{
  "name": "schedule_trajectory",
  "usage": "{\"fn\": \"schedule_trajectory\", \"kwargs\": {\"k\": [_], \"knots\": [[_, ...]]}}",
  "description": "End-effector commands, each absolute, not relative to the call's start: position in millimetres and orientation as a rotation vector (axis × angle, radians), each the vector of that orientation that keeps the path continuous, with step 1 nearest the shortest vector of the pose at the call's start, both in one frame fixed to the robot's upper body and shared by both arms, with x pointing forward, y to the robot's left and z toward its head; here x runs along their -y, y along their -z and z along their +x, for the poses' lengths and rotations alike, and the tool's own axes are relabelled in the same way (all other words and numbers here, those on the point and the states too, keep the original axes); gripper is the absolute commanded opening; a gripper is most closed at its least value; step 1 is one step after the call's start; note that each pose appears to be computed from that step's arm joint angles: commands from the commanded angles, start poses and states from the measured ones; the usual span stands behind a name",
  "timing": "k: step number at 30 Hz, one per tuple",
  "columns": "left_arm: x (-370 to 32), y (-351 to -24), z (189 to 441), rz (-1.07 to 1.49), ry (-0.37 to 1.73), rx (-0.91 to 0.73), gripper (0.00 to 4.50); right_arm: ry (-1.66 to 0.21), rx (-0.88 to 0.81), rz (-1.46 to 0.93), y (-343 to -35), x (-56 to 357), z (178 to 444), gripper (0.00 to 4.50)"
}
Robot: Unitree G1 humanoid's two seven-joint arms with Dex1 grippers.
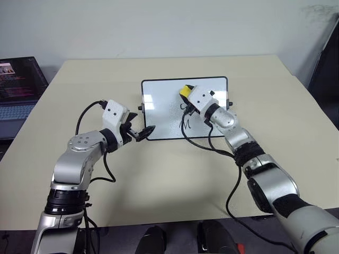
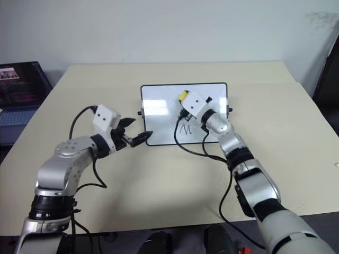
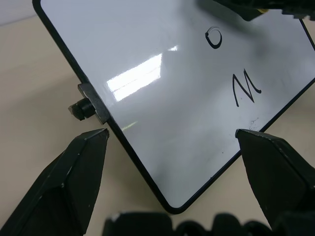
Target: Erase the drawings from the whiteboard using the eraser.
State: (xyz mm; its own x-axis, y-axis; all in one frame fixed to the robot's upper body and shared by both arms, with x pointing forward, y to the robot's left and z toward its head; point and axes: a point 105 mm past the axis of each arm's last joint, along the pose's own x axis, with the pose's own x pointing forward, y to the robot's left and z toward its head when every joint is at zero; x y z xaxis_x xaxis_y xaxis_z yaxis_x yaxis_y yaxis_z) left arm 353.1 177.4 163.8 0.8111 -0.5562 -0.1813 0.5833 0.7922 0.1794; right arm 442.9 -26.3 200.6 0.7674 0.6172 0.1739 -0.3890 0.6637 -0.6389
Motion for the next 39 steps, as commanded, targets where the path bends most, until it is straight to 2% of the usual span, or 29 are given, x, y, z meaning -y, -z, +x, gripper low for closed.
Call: {"fn": "schedule_trajectory", "kwargs": {"k": [1,13,15,22,29,33,39], "knots": [[-178,-180,351,0.272,0.62,-0.067,4.5,-0.592,0.393,-0.616,-201,21,446,1.26],[-179,-180,350,0.276,0.618,-0.065,4.5,-0.788,0.204,-0.761,-122,3,426,1.26],[-179,-180,350,0.276,0.618,-0.065,4.5,-0.771,0.205,-0.772,-122,5,428,1.26],[-177,-178,351,0.271,0.625,-0.066,4.5,-0.585,0.234,-0.739,-157,31,450,1.26],[-175,-177,351,0.265,0.63,-0.066,4.5,-0.47,0.204,-0.758,-160,61,460,1.26],[-174,-176,351,0.263,0.632,-0.067,4.5,-0.505,0.187,-0.765,-151,59,457,1.26],[-172,-175,351,0.262,0.636,-0.069,4.5,-0.69,0.134,-0.801,-117,32,438,1.25]]}}
